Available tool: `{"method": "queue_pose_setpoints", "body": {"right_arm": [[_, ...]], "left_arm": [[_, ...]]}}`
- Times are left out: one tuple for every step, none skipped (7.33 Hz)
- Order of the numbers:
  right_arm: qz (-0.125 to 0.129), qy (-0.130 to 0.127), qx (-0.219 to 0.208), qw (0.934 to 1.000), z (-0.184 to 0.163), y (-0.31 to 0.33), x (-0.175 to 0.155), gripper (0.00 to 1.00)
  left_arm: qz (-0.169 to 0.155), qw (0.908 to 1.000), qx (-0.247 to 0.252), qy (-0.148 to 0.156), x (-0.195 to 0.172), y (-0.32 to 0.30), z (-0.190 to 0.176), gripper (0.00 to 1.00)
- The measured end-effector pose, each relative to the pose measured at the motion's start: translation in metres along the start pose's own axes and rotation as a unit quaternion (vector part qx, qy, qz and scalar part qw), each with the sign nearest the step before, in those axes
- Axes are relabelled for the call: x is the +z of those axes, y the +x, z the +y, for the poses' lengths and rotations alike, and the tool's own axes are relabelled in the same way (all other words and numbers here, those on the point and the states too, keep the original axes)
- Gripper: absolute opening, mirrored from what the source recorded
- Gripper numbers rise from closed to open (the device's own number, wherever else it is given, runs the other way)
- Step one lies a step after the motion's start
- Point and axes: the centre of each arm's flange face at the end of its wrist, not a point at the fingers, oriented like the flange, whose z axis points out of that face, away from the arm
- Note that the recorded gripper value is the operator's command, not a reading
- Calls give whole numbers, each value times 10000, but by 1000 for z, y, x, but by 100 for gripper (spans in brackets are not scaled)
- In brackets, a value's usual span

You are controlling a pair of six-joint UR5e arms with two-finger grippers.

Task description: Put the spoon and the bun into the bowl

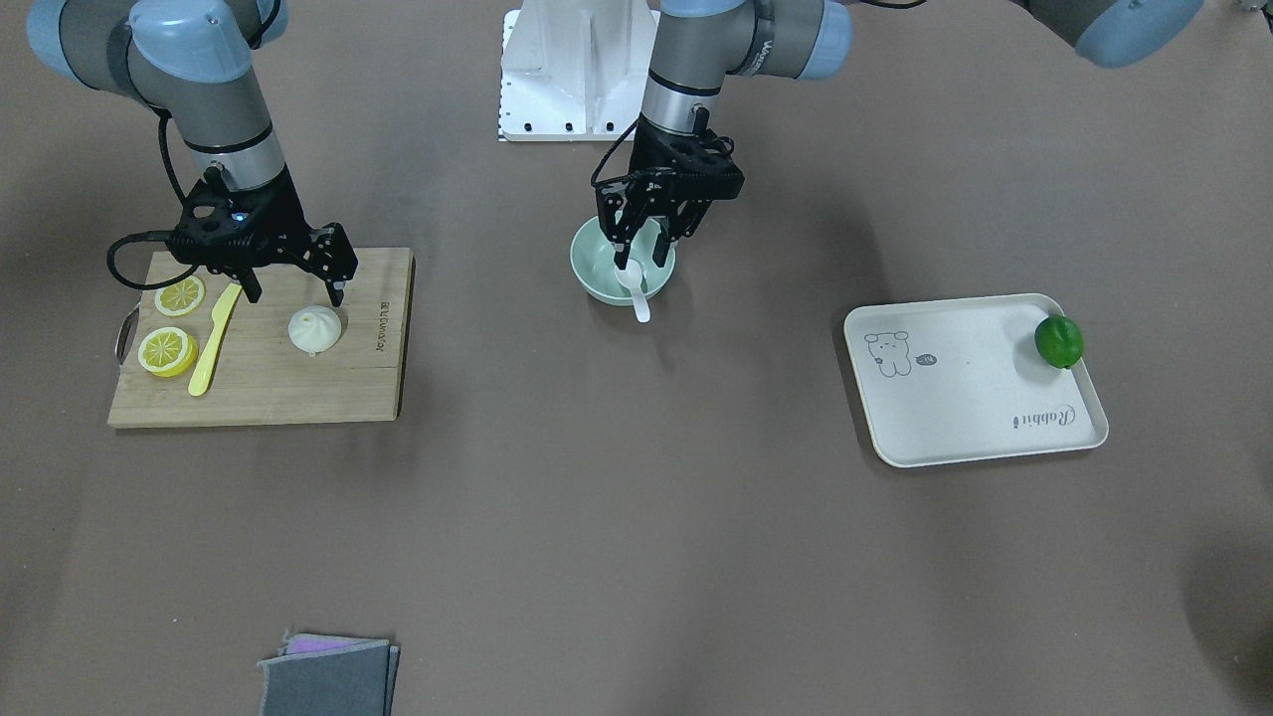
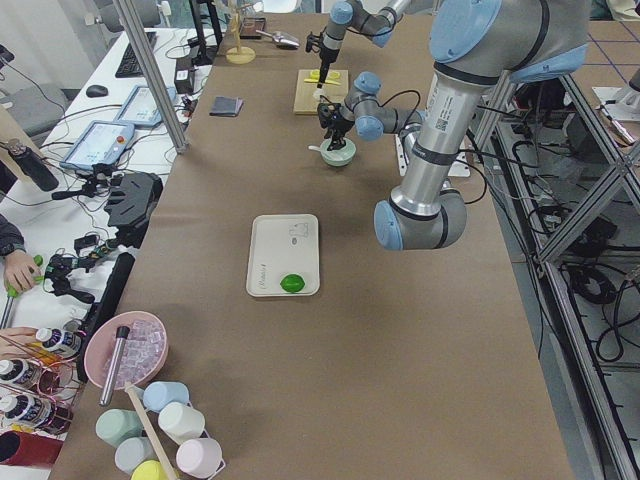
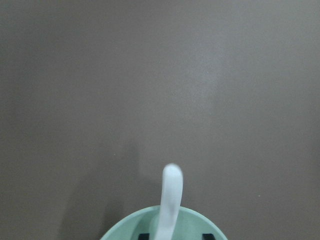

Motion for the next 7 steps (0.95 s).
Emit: {"method": "queue_pose_setpoints", "body": {"right_arm": [[-9,1,-4,10000,0,-1,-1,99],[-18,-5,-16,10000,2,-2,-1,98],[-9,-16,-53,10000,6,-4,1,96],[25,-16,-119,9999,13,-7,6,88],[80,-25,-207,9998,23,-11,14,77],[151,-29,-282,9995,32,-12,23,70],[243,-11,-345,9991,36,-12,32,63]], "left_arm": [[27,10000,39,14,-4,1,-5,98],[36,9998,212,-10,-12,-2,-19,98],[-41,9985,519,-144,-18,-17,-46,98],[-160,9957,848,-323,-24,-42,-77,98],[-259,9924,1113,-447,-28,-64,-102,98],[-312,9905,1245,-502,-29,-76,-114,98],[-335,9897,1295,-518,-29,-81,-118,98]]}}
